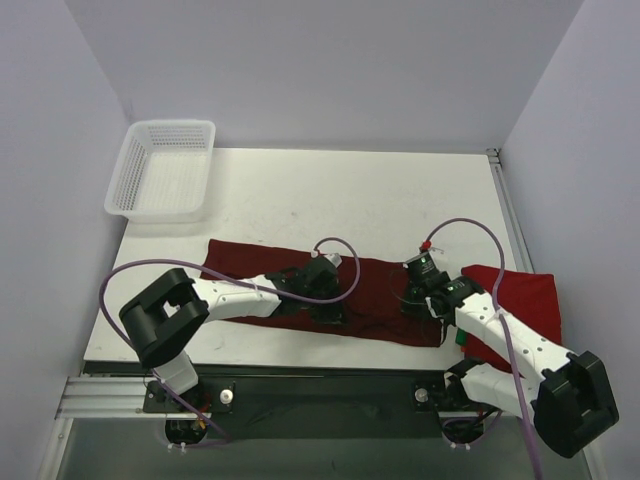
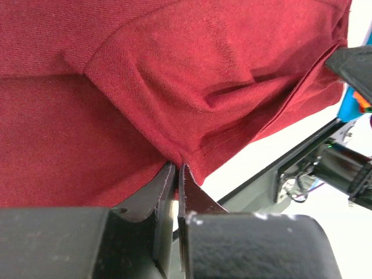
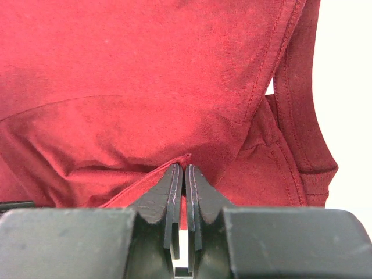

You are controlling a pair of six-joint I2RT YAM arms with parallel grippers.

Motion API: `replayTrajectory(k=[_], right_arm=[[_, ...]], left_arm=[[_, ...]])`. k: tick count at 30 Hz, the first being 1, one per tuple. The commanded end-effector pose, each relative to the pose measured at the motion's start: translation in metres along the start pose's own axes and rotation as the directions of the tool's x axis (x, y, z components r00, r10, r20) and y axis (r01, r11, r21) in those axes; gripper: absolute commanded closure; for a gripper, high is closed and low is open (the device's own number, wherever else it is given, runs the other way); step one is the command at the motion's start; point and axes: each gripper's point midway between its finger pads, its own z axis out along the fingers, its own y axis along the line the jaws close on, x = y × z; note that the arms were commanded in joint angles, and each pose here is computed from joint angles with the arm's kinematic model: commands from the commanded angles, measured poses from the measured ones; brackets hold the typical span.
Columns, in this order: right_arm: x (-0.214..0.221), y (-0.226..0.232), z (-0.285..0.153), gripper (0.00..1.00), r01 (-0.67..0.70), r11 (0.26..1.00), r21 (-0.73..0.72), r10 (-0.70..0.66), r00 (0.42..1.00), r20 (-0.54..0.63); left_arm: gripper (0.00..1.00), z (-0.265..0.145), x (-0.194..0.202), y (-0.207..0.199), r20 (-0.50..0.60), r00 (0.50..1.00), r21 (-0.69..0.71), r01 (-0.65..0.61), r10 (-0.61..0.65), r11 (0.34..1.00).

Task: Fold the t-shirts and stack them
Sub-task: Fold the other side of the tshirt into a rectangle

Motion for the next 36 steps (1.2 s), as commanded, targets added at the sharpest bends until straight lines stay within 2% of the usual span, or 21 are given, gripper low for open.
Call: replayTrajectory(k=[1,10,31,36], right_arm=[[-0.005,-0.007,-0.003,1.00,-0.030,0.999,0.017,0.029,0.999,0.043],[-0.011,-0.007,-0.002,1.00,-0.039,0.999,0.013,0.038,0.996,0.078],[-0.027,-0.017,0.002,1.00,-0.085,0.995,0.049,0.077,0.988,0.133],[-0.028,-0.021,0.004,1.00,-0.091,0.994,0.066,0.081,0.988,0.130]], left_arm=[[0.92,-0.012,-0.028,-0.036,0.056,0.998,0.119,0.034,-0.041,0.992],[0.92,-0.010,-0.061,-0.036,0.068,0.980,0.199,0.172,-0.189,0.965],[0.91,0.011,-0.104,-0.019,0.092,0.963,0.181,0.235,-0.254,0.955],[0.87,0.015,-0.111,-0.018,0.098,0.962,0.180,0.234,-0.254,0.956]])
